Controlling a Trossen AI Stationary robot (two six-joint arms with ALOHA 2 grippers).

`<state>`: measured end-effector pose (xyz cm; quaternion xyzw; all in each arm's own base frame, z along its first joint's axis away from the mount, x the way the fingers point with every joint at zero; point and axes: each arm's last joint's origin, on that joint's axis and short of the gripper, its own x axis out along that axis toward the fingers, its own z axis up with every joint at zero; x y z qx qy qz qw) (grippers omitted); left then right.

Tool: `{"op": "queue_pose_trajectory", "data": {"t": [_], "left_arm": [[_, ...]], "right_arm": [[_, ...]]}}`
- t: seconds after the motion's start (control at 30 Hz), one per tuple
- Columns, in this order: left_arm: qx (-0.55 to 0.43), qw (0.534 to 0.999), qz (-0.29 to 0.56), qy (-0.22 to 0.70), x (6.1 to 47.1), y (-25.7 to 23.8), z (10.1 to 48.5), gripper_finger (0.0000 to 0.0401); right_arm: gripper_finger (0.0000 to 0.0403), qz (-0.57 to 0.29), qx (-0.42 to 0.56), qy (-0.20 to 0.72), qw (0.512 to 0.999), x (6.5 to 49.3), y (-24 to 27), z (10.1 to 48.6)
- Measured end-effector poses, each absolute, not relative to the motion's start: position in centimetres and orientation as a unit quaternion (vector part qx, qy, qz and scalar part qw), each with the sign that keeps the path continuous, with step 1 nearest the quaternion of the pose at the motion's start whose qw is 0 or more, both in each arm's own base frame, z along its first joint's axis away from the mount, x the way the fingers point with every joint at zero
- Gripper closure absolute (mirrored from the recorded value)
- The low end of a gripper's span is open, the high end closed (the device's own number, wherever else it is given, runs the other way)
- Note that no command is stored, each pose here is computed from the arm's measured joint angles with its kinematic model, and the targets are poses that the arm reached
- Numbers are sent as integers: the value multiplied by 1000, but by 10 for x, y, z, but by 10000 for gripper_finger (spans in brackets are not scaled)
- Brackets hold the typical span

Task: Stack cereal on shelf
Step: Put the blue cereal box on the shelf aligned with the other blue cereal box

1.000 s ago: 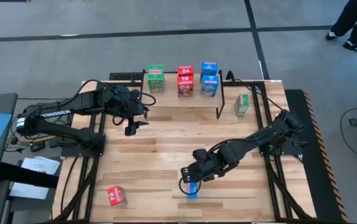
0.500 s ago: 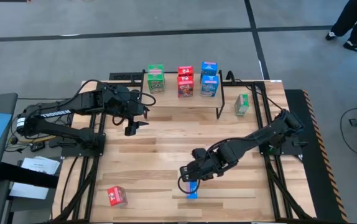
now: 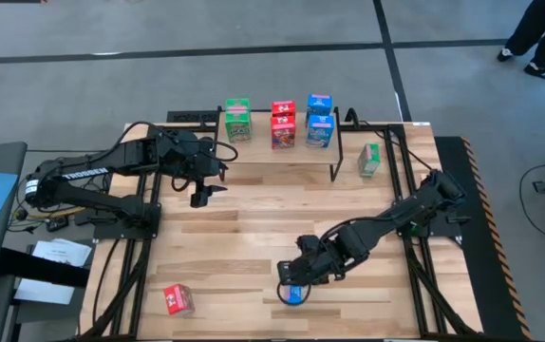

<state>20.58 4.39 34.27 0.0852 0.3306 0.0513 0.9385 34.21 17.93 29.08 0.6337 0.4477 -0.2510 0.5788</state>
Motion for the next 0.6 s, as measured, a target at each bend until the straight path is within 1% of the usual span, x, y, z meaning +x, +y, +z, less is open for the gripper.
{"op": "queue_pose_trajectory", "data": {"t": [0.13, 0.23, 0.4, 0.5, 0.6], "left_arm": [[85, 939, 51, 331, 206, 44, 343, 126], [85, 939, 51, 331, 206, 44, 343, 126], [85, 939, 51, 330, 206, 44, 343, 126], [85, 939, 51, 331, 206, 44, 343, 126], [84, 937, 50, 335, 205, 44, 342, 126]], "right_arm": [[160, -249, 637, 448, 576, 340, 184, 291], [124, -250, 636, 449, 576, 340, 186, 289], [60, -264, 627, 463, 569, 350, 191, 269], [25, -267, 624, 471, 564, 350, 194, 264], [6, -272, 626, 472, 558, 352, 197, 259]]}}
